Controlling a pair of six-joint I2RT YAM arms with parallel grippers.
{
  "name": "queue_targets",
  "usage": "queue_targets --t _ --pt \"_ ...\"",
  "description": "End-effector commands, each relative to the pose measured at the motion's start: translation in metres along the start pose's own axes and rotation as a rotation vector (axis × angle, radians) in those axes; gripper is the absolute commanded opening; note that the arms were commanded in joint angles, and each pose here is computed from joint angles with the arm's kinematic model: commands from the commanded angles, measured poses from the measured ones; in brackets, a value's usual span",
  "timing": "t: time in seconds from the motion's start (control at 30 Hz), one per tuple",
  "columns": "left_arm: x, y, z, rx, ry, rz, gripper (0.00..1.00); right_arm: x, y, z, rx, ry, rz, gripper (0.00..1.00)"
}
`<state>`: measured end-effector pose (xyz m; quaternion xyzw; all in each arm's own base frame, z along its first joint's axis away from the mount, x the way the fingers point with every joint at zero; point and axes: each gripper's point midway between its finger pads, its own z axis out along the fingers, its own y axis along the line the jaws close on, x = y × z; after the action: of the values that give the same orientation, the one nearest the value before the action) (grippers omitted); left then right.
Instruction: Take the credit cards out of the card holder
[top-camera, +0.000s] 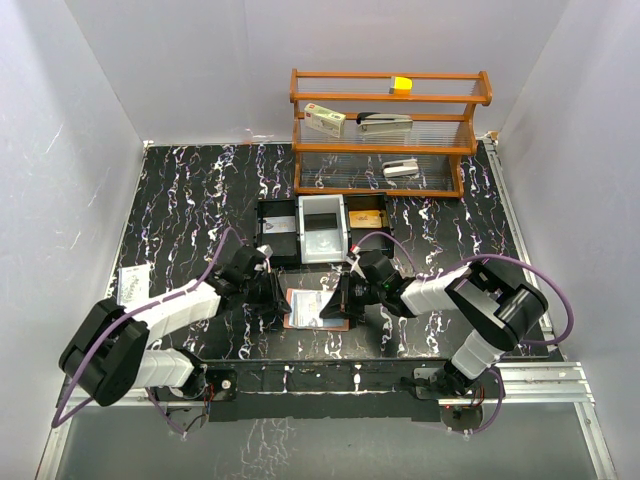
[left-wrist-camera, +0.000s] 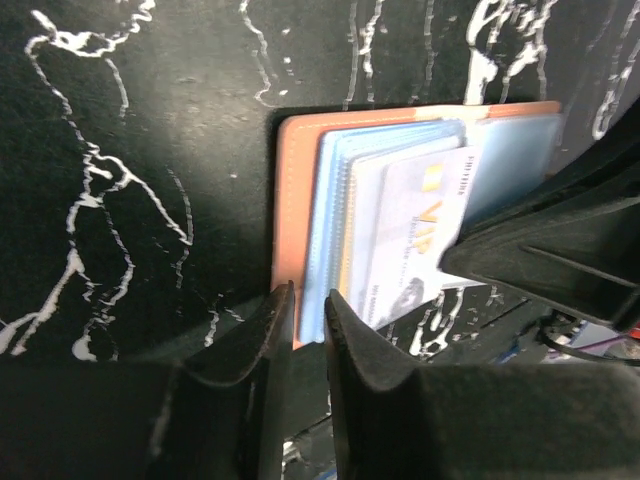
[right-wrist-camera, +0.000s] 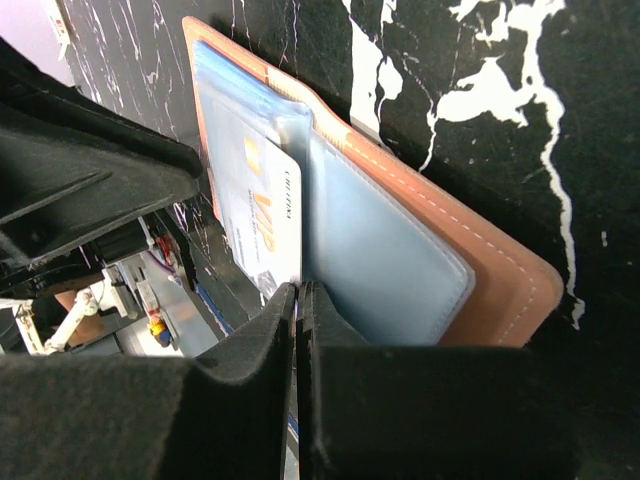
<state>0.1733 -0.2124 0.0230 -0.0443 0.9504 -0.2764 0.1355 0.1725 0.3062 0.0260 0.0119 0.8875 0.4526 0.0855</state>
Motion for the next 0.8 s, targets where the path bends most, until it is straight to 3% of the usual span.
queue_targets --t 0.0,0.07,0.17,0.37,0.77 --pt "-0.020 -0.041 -0.020 0.109 -0.064 0.054 0.25 -0.010 0.006 -0.002 -0.020 -0.051 0.000 0.00" --pt "-0.025 -0.060 -0.024 0.172 -0.086 0.064 0.39 -0.010 0.008 -0.002 -0.027 -0.048 -0.003 0.00" --pt "-0.029 -0.086 -0.020 0.269 -0.087 0.069 0.44 -0.011 0.009 -0.002 -0.027 -0.049 -0.006 0.00" --pt "-0.019 -0.084 0.010 0.168 -0.005 0.095 0.36 -0.012 0.008 -0.003 -0.024 -0.060 -0.007 0.00" --pt "-0.008 -0.036 0.022 -0.019 -0.033 0.059 0.31 -0.012 0.004 -0.007 -0.009 -0.079 0.000 0.00"
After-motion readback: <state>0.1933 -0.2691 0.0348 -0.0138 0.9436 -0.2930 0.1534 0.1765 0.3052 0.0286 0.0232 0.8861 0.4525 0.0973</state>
